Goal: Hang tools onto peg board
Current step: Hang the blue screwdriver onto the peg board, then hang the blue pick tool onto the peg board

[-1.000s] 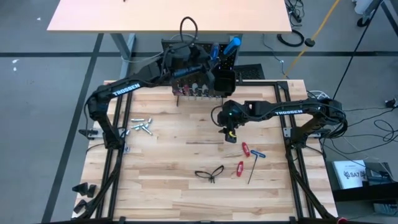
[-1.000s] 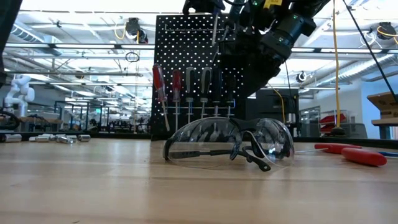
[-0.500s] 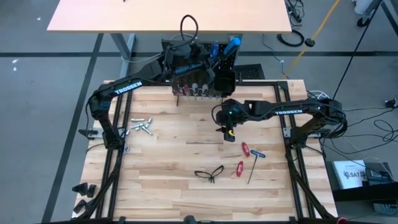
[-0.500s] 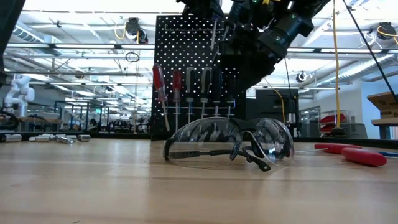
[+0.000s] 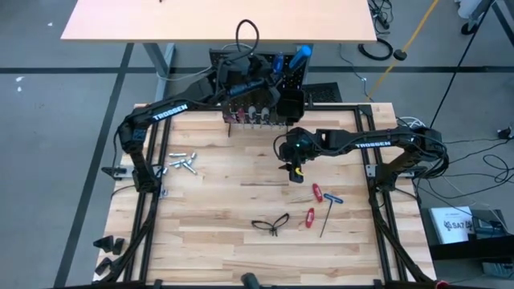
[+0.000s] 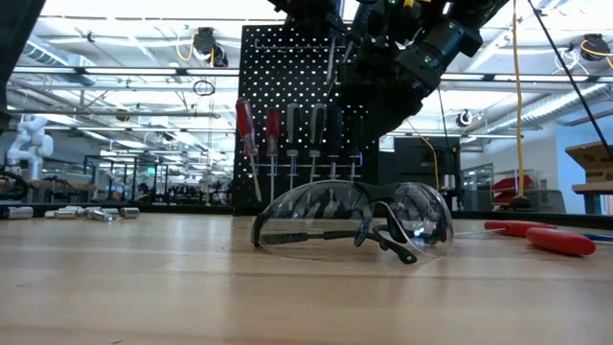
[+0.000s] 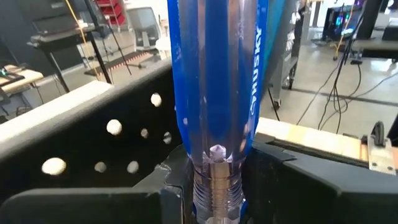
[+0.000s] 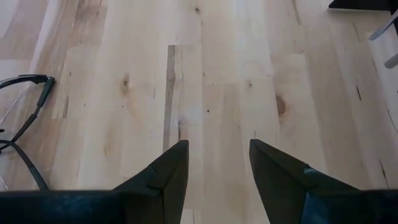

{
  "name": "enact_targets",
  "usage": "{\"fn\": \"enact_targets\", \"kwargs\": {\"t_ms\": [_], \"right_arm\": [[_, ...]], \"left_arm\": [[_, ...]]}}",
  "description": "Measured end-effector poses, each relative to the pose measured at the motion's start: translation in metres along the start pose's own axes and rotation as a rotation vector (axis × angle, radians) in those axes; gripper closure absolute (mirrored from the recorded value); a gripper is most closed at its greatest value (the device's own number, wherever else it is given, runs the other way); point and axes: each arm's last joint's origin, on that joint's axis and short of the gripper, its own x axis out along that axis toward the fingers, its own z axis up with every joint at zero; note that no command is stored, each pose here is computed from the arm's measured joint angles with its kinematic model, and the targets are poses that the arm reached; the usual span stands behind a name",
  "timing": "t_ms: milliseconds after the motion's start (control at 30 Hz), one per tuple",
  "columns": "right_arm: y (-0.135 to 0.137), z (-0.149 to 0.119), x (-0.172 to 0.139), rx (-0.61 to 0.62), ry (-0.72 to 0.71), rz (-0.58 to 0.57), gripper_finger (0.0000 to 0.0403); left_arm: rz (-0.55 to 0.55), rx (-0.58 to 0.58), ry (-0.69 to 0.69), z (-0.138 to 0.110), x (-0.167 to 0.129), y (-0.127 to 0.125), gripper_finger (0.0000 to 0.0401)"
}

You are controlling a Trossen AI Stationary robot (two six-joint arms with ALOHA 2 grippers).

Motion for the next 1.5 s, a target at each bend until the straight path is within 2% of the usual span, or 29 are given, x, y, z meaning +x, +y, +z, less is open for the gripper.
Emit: {"fn": "enact_targets", "kwargs": {"t_ms": [300, 500, 633, 967, 1500], "right_arm": [[0.0, 0.0, 0.0, 0.0, 0.001, 0.0, 0.0241], [0.0, 0.0, 0.0, 0.002, 0.001, 0.004, 0.0241], [0.0, 0.0, 0.0, 0.017, 0.002, 0.005, 0.0241], [0.001, -0.001, 0.0, 0.027, 0.015, 0.006, 0.0241], [0.001, -0.003, 0.0, 0.048, 0.028, 0.007, 0.0241]], "left_arm": [[0.021, 0.003, 0.002, -0.004, 0.007, -0.002, 0.0302], [0.029, 0.009, 0.018, -0.007, 0.009, -0.002, 0.0193], [0.051, 0.006, 0.021, -0.007, 0.009, -0.002, 0.0162], [0.052, 0.032, 0.022, -0.006, 0.007, -0.006, 0.0155], [0.056, 0.09, 0.016, 0.018, -0.036, -0.017, 0.0154]]}}
